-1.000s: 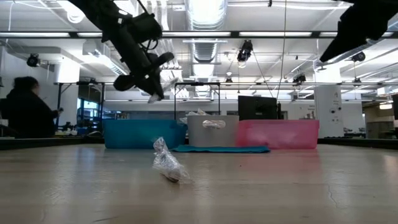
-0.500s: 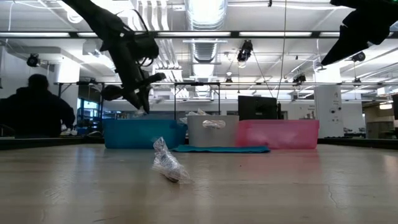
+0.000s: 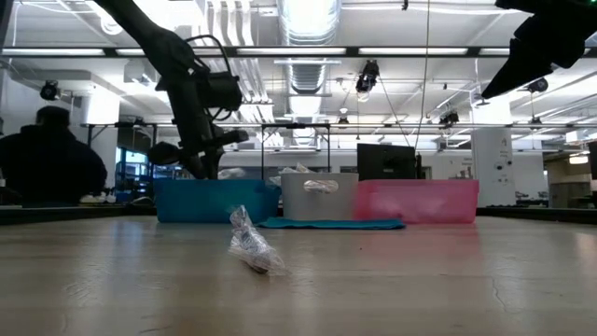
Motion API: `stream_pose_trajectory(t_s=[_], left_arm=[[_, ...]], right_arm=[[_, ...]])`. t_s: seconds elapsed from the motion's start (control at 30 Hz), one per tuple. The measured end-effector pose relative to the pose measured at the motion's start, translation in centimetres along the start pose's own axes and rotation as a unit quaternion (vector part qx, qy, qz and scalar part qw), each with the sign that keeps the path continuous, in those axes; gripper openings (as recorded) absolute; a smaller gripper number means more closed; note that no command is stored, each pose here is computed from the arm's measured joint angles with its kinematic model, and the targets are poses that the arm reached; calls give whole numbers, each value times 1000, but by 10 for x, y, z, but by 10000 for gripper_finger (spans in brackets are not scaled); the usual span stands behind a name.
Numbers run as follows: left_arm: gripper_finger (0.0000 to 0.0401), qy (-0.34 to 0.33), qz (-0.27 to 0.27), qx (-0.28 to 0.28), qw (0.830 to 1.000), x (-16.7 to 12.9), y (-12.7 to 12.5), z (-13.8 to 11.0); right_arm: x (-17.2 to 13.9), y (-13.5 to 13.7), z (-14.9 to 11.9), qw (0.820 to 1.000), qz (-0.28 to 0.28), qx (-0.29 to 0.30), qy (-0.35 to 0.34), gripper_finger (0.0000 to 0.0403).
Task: Pick & Place Toothbrushes
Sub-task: Put the green toothbrush into the blue bin, then put the purple toothbrush into the pink bin
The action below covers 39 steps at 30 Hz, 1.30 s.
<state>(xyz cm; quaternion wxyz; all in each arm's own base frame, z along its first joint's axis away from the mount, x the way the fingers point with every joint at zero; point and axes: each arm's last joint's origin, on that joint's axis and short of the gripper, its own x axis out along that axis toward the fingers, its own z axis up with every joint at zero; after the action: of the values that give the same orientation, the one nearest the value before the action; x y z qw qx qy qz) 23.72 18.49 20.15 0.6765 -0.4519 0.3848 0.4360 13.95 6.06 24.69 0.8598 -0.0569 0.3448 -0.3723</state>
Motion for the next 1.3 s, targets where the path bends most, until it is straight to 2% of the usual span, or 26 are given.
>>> stream_pose_trajectory(t_s=[0.4,0.8,0.93,1.3], left_arm=[[61,3,1,14,1000,1,1,0],[155,11,9,15,1000,0,2,-1],[177,12,1,34,999,-3,-1,2],[186,15,-44,53,998,-25,-14,13]], right_arm=[[1,1,-2,1000,0,-1,0,201],[1,1,-1,1000,1,1,-1,177],[1,1,-1,1000,1,-4,-1,172],[1,2,-1,1000,2,-6,-2,196]])
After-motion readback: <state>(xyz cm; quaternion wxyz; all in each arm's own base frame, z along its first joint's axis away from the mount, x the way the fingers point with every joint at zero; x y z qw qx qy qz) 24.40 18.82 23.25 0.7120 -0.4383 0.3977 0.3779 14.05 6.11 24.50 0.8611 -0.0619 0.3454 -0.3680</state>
